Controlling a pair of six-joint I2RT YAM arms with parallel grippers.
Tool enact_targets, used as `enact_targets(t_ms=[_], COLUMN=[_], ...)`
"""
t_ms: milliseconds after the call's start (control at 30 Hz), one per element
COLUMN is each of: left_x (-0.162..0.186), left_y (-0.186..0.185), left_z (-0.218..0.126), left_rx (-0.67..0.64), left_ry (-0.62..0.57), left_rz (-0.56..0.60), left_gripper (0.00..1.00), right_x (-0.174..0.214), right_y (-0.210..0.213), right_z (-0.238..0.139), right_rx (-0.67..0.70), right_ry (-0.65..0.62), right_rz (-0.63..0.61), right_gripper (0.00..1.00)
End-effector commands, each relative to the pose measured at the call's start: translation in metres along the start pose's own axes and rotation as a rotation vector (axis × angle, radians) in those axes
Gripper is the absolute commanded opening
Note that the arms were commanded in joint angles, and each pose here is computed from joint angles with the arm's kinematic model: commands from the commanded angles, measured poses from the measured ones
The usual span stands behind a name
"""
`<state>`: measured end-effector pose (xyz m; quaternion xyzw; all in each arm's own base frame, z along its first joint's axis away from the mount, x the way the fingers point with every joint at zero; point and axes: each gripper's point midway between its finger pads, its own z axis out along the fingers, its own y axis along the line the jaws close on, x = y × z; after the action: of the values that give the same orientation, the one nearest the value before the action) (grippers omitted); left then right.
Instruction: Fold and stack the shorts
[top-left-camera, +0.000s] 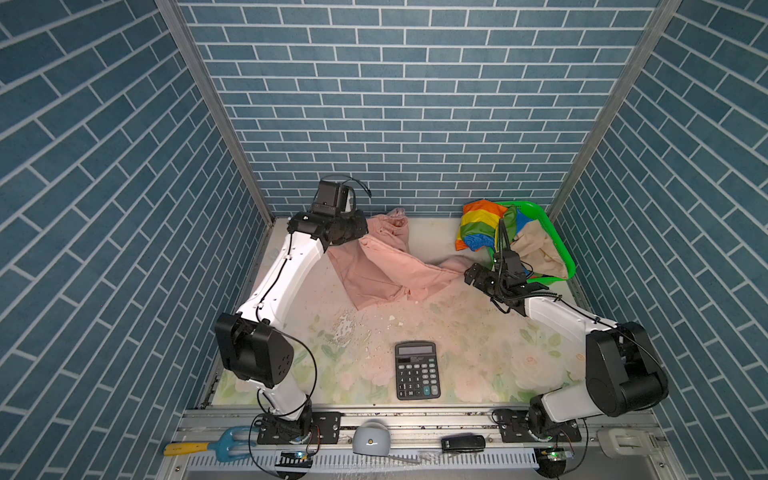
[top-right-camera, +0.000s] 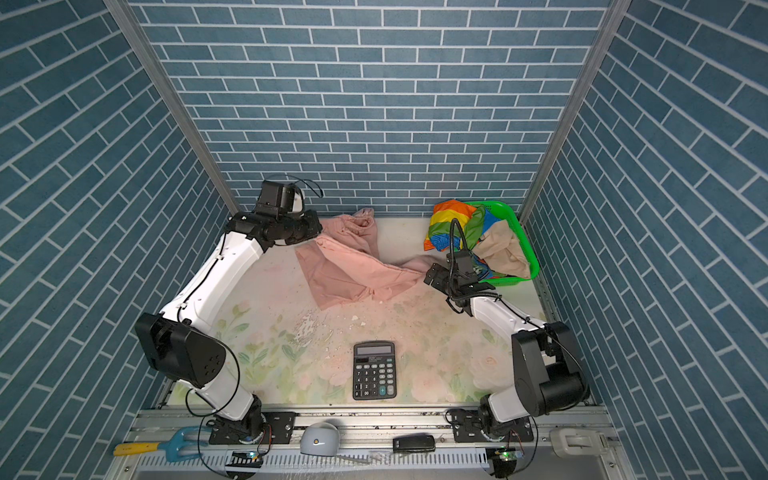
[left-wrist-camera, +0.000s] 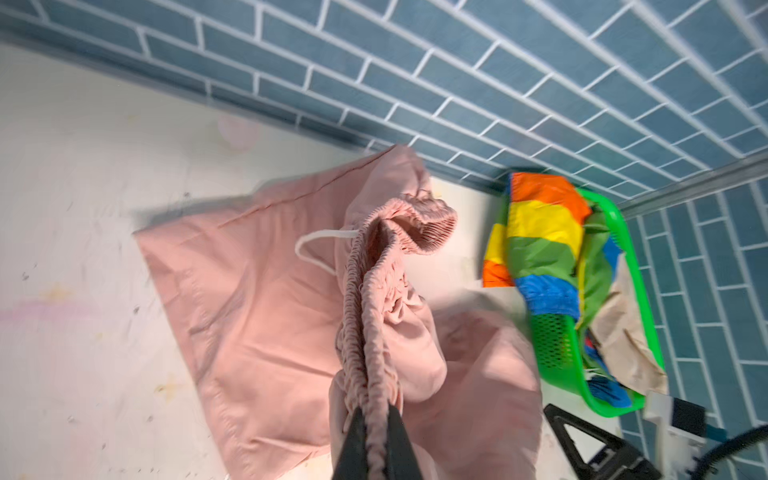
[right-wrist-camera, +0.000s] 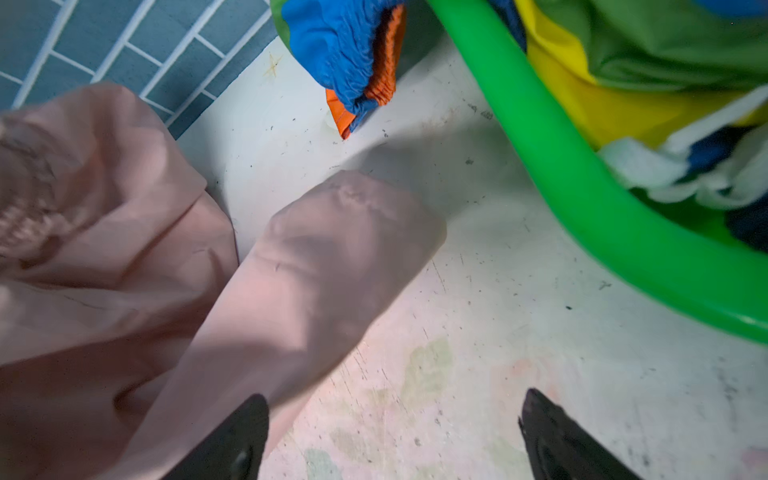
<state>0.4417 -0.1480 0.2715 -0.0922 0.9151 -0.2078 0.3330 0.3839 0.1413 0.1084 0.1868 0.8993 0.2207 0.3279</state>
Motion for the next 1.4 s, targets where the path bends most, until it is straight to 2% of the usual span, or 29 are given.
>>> enact_targets(t_ms=[0, 233, 400, 633, 767, 900, 1033, 1167, 1300, 1367], left_x=[-0.007, 0.000, -0.003, -0.010, -0.009, -0.008, -0.009, -0.023, -0.052, -0.072], left_y=[-0.002, 0.004, 0.008, 0.011, 0.009, 0.010, 0.010, 0.014, 0.013, 0.011], left_z=[-0.014, -0.009, -0.013, -0.021, -0.021, -0.023, -0.026, -0.034, -0.049, -0.060], left_rx=[0.033, 0.042, 0.046, 0.061, 0.072, 0.077, 0.078, 0.071, 0.083, 0.089], left_ry=[-0.061, -0.046, -0.059, -0.087, -0.084, -0.089, -0.094, -0.115, -0.165, -0.195], left_rz=[-0.007, -0.018, -0.029, -0.044, -0.049, -0.053, -0.050, -0.060, -0.078, -0.091], left_gripper=[0.00, 0.00, 0.00, 0.00, 0.00, 0.00, 0.00, 0.00, 0.00, 0.00], right_x=[-0.015, -0.014, 0.003, 0.036, 0.039, 0.036, 0.027, 0.001, -0.056, -0.097], right_y=[0.020, 0.017, 0.003, 0.016, 0.025, 0.032, 0.032, 0.047, 0.055, 0.073], right_z=[0.005, 0.016, 0.019, 0.038, 0.049, 0.064, 0.068, 0.057, 0.015, -0.017], right_rx=[-0.100, -0.140, -0.109, -0.169, -0.225, -0.305, -0.360, -0.360, -0.320, -0.295], right_ry=[-0.050, -0.103, -0.115, -0.055, -0.069, -0.094, -0.149, -0.152, -0.238, -0.282], right_rz=[0.170, 0.386, 0.443, 0.501, 0.544, 0.609, 0.645, 0.571, 0.459, 0.338], right_gripper=[0.96, 0.96, 0.95, 0.93, 0.89, 0.76, 0.37, 0.00, 0.00, 0.00])
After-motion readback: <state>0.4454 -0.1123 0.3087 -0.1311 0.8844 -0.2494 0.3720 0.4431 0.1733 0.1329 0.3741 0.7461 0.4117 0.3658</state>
